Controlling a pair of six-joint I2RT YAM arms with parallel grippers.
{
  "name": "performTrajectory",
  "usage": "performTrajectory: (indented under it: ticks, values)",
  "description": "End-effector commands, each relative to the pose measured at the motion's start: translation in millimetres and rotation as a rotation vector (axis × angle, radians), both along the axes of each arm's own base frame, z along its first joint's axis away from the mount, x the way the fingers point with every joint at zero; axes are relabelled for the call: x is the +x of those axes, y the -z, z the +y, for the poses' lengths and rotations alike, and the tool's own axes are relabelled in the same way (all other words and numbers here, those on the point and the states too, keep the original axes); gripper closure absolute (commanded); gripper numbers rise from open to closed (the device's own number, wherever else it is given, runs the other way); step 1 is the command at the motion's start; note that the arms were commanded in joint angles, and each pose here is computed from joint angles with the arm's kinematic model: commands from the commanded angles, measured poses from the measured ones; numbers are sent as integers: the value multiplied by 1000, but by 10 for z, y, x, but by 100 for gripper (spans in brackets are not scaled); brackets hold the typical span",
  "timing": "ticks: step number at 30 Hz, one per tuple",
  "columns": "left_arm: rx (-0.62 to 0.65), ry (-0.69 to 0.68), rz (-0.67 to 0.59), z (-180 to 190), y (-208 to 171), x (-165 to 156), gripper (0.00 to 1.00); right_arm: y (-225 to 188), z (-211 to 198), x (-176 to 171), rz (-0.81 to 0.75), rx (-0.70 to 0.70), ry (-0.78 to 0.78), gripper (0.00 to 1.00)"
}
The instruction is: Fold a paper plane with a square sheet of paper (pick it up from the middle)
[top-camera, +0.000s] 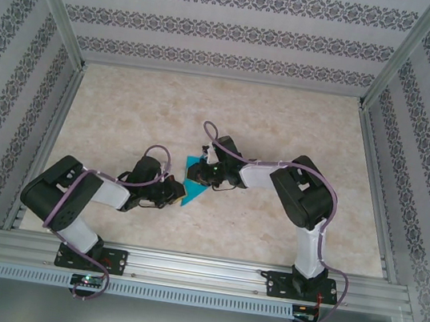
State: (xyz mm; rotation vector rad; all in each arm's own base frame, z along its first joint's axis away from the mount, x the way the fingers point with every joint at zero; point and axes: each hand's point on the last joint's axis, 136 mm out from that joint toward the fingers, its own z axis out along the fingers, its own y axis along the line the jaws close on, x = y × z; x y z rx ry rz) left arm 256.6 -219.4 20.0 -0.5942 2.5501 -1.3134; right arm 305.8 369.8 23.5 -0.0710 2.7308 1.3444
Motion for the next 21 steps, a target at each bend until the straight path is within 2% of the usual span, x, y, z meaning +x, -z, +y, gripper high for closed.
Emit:
performTrajectory:
  ticks: [1,5,10,14,21]
  values:
    - [91,-4,40,154,92,-85,84,227,-117,-57,35,-81,14,84]
    - [125,-4,5,212,-25,-98,80,220,-124,-72,34,-80,15,84]
    - [111,31,-33,169,-157,-84,80,224,-114,-77,35,-78,14,84]
    - [73,56,-44,92,-208,-77,79,222,-106,-86,37,-77,14,84]
    - [89,65,-41,92,-195,-65,77,229,-107,-90,36,-77,15,84]
